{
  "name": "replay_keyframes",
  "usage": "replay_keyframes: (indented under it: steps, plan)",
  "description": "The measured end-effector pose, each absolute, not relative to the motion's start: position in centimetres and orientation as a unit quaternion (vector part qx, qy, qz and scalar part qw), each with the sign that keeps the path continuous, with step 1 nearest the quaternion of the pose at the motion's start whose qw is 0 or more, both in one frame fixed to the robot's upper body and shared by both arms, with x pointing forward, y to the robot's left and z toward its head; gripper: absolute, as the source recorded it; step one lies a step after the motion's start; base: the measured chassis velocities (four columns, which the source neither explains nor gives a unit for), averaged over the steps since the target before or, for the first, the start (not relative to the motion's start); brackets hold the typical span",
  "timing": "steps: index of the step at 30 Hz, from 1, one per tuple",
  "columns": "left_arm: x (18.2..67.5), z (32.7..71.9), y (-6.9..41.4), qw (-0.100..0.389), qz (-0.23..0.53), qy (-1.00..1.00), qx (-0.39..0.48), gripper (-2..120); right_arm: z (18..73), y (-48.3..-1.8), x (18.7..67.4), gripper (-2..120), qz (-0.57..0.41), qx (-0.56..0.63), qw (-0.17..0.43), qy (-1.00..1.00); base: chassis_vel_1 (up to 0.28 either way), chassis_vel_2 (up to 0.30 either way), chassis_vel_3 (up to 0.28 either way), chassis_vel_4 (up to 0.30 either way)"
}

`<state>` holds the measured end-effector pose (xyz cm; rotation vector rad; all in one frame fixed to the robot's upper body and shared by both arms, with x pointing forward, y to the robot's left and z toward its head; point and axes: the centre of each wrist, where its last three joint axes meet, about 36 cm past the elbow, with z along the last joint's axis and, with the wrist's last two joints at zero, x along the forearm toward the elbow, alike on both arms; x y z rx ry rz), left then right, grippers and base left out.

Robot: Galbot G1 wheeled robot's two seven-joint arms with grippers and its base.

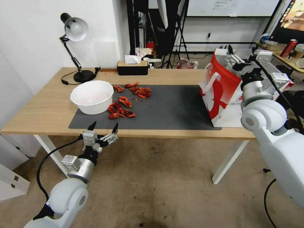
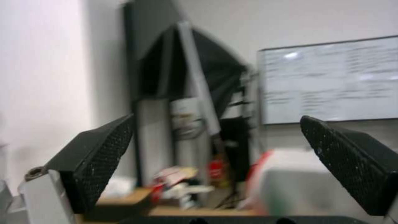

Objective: Close the takeout container lid, then place the container into the takeout bag.

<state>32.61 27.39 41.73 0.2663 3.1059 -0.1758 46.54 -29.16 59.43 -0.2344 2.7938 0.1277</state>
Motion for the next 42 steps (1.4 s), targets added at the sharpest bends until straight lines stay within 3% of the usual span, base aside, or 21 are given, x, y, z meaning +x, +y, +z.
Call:
replay_keyframes:
  steps: [5, 11, 17, 25, 33, 42]
  plan:
    - [32.2, 41.5, 28.3, 0.021, -0.048, 0.996, 0.078, 100, 55.5, -28.4, 43.1, 100, 0.046, -0.174, 0.126, 0.976, 0.0, 0.0, 0.0, 0.0]
    - [31.4, 41.1, 28.8, 0.022, -0.039, 0.996, 0.074, 100, 52.8, -28.7, 40.1, 100, 0.037, -0.191, 0.103, 0.975, 0.0, 0.0, 0.0, 0.0]
    - [29.4, 39.6, 29.1, 0.006, -0.031, 0.998, 0.061, 100, 46.8, -28.3, 33.9, 100, 0.044, -0.145, 0.047, 0.987, 0.0, 0.0, 0.0, 0.0]
    - [27.6, 37.6, 28.7, 0.003, -0.03, 0.997, 0.065, 100, 41.5, -26.5, 29.1, 100, 0.055, -0.076, 0.022, 0.995, 0.0, 0.0, 0.0, 0.0]
    - [26.8, 35.9, 27.7, 0.007, -0.035, 0.997, 0.068, 100, 38.0, -24.6, 26.2, 100, 0.057, -0.052, 0.012, 0.997, 0.0, 0.0, 0.0, 0.0]
    - [26.7, 35.6, 27.4, 0.005, -0.033, 0.997, 0.066, 100, 37.8, -24.3, 26.1, 100, 0.057, -0.048, 0.012, 0.997, 0.0, 0.0, 0.0, 0.0]
